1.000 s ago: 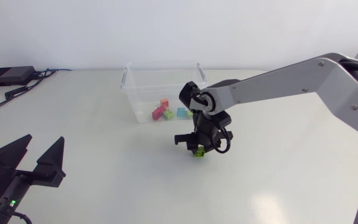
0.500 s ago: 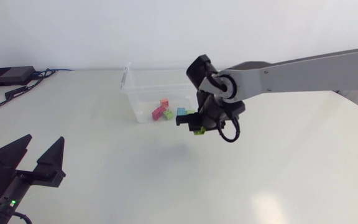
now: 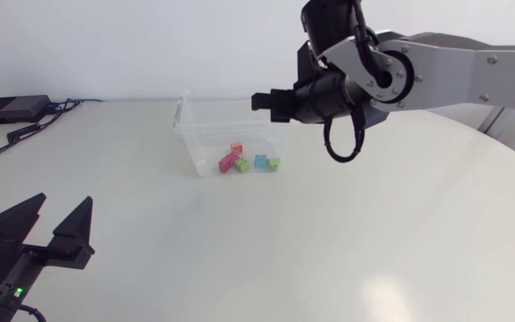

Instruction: Place the duplo bricks in the container

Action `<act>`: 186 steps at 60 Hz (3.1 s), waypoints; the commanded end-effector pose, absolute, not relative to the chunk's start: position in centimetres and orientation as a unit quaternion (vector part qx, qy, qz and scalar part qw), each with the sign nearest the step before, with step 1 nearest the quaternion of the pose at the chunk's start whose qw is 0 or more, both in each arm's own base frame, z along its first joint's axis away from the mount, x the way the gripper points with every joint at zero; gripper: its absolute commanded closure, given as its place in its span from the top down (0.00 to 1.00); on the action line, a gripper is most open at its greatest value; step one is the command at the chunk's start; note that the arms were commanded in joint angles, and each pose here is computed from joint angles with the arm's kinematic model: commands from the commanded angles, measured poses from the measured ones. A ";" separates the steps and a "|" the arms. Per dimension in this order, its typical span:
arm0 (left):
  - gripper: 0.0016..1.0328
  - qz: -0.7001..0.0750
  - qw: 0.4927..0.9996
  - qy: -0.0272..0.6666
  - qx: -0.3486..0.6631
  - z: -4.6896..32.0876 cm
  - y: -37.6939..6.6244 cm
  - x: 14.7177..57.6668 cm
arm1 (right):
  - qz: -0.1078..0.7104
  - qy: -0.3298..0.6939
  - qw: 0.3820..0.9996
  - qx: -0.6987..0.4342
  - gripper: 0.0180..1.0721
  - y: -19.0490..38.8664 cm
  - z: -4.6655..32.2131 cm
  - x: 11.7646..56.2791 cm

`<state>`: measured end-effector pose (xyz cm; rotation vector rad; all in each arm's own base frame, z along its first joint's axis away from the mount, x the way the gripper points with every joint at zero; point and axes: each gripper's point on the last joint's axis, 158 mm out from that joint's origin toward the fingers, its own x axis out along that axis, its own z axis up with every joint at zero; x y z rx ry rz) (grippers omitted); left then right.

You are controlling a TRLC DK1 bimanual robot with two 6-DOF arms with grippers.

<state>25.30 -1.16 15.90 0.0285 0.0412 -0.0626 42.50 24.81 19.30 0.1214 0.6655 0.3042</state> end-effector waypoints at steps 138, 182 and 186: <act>0.96 -0.039 0.999 0.017 0.019 15.6 -1.5 25.3 | 0.135 0.026 0.989 -0.062 0.96 10.1 26.1 25.7; 0.96 -0.038 0.999 0.017 0.020 15.6 -1.4 25.3 | 0.334 0.006 0.935 -0.115 0.96 15.6 15.8 19.4; 0.96 -0.038 0.999 0.017 0.020 15.6 -1.4 25.3 | 0.338 0.003 0.934 -0.119 0.96 15.8 15.4 19.4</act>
